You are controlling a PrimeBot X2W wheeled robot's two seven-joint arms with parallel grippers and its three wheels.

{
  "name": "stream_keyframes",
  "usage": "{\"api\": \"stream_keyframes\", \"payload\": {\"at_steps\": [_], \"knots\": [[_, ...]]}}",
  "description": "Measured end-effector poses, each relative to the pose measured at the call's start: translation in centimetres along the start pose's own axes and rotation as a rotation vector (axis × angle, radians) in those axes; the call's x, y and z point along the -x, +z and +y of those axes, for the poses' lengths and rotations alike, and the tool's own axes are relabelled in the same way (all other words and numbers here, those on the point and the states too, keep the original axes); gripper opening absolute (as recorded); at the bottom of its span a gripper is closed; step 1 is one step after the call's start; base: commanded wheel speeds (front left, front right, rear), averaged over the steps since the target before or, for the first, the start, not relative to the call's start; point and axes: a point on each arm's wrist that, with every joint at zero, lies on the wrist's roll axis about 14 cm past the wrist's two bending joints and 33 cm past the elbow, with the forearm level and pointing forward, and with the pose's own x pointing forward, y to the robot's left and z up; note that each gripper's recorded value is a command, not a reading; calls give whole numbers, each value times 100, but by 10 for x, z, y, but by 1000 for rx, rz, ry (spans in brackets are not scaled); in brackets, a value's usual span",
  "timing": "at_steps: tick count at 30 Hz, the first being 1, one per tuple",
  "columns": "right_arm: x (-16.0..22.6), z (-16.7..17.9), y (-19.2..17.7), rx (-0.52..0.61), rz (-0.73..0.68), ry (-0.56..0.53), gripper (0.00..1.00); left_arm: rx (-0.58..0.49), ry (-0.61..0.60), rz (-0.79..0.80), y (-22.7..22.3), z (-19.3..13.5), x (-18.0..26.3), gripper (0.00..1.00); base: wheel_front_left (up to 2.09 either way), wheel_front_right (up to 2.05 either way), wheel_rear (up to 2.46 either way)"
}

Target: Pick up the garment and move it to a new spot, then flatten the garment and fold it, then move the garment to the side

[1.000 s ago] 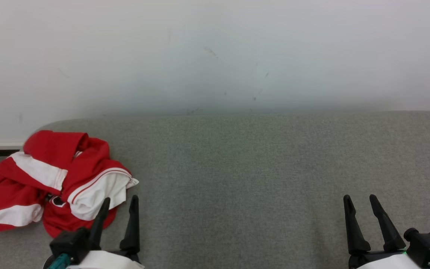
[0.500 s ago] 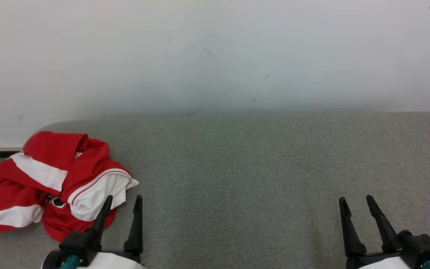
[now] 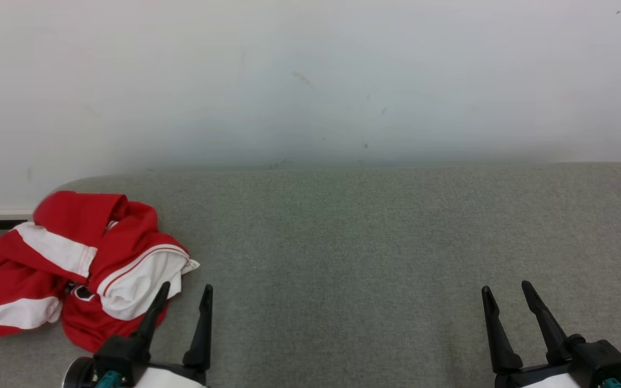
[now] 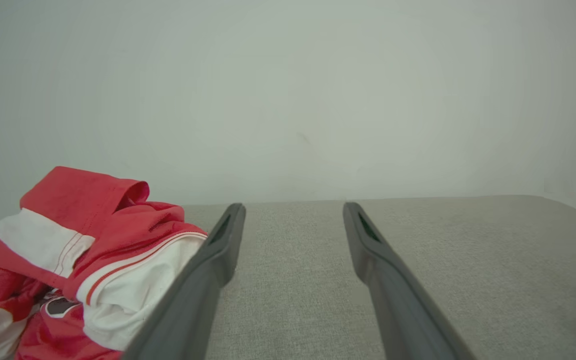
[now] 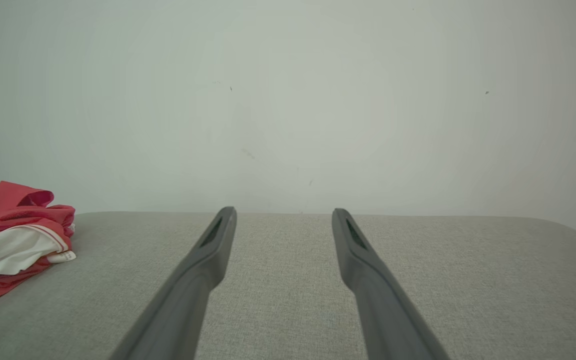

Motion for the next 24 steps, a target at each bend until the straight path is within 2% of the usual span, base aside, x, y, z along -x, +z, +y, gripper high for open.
{"api": "stream_keyframes", "payload": {"at_steps": [24], "knots": [[1, 0, 1, -17, -3, -4, 100, 17, -2, 8, -3, -1, 1, 100, 0, 0, 0]]}}
